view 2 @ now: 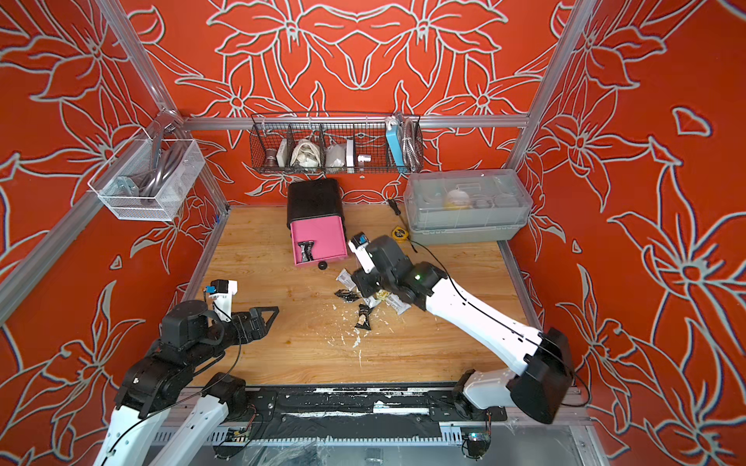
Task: Place the cookies into the drawer by color
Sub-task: Pick up the cookie at the center of the board.
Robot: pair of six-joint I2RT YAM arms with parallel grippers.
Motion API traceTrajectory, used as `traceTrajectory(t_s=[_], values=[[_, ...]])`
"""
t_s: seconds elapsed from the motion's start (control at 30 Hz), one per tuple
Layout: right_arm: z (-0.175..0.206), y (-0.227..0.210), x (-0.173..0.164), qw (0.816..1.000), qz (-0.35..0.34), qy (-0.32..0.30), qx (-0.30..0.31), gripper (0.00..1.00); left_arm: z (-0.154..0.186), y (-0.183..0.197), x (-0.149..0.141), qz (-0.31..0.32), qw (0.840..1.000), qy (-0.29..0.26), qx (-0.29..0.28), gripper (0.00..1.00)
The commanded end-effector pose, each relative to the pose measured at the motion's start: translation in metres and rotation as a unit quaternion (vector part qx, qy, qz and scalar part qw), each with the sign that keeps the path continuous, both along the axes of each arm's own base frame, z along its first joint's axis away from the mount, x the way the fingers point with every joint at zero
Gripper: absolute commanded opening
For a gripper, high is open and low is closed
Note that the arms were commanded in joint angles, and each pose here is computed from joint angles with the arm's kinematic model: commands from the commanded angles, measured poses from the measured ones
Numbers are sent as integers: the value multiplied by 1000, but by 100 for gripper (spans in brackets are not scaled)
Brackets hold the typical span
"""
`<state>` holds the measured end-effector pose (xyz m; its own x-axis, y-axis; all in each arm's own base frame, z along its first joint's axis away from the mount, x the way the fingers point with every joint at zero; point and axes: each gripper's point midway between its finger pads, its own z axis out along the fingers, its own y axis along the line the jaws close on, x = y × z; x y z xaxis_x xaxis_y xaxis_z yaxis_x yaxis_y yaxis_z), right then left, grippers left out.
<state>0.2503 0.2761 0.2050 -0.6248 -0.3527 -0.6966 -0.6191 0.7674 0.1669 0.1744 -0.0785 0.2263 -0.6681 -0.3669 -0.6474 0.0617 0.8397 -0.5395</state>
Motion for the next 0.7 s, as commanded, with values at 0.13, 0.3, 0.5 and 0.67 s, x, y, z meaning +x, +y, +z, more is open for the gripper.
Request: traceTrajectory(t_s=[0.13, 0.3, 0.5, 0.67], values=[[-78, -50, -44, 993, -80, 90, 9, 38, 0, -3, 2, -9, 1000, -7, 1, 99], [-104, -42, -53, 987, -87, 125, 48, 41, 0, -3, 2, -11, 1000, -6, 1, 99], [-125, -19, -43, 983, -77, 157, 50, 50, -1, -2, 3, -6, 1000, -5, 3, 99], [-148, -5, -39, 979, -69, 186, 34, 50, -2, -1, 3, -4, 1000, -2, 5, 99]])
